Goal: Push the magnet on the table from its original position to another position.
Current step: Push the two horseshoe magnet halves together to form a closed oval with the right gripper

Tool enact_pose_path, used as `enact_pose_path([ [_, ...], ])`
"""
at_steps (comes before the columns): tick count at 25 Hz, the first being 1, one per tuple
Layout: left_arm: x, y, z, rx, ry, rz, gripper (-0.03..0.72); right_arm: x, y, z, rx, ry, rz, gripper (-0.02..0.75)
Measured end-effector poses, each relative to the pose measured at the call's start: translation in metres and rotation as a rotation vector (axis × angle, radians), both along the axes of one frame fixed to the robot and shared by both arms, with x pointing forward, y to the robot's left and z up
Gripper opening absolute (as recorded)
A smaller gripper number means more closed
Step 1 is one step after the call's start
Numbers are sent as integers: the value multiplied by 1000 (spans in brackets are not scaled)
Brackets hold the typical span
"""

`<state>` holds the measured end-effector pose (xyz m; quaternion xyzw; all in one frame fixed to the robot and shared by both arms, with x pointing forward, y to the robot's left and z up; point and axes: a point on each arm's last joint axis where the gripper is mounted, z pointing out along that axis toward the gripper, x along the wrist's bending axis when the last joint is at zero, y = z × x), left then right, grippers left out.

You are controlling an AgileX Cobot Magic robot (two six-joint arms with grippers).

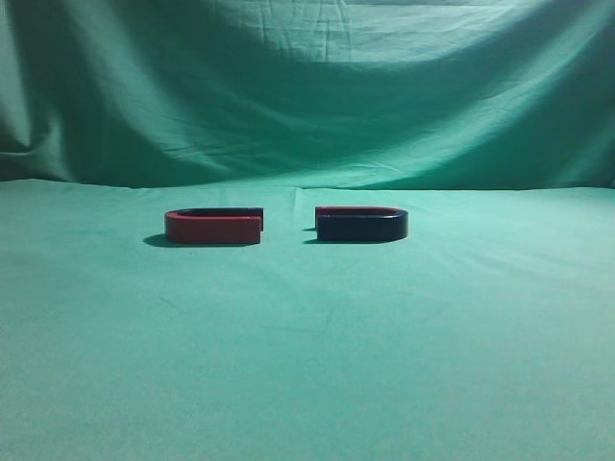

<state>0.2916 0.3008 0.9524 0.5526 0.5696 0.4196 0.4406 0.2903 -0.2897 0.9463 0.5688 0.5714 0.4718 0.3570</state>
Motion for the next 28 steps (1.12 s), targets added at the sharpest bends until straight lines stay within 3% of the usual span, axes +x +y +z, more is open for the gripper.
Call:
enact_pose_path([
  [22,0,0,0,0,0,0,372,0,0,0,-21,-3,4,0],
  [25,0,0,0,0,0,0,372,2,-1,4,-26,-58,-3,0],
  [28,0,0,0,0,0,0,372,4,-1,16,34,-177,-19,0],
])
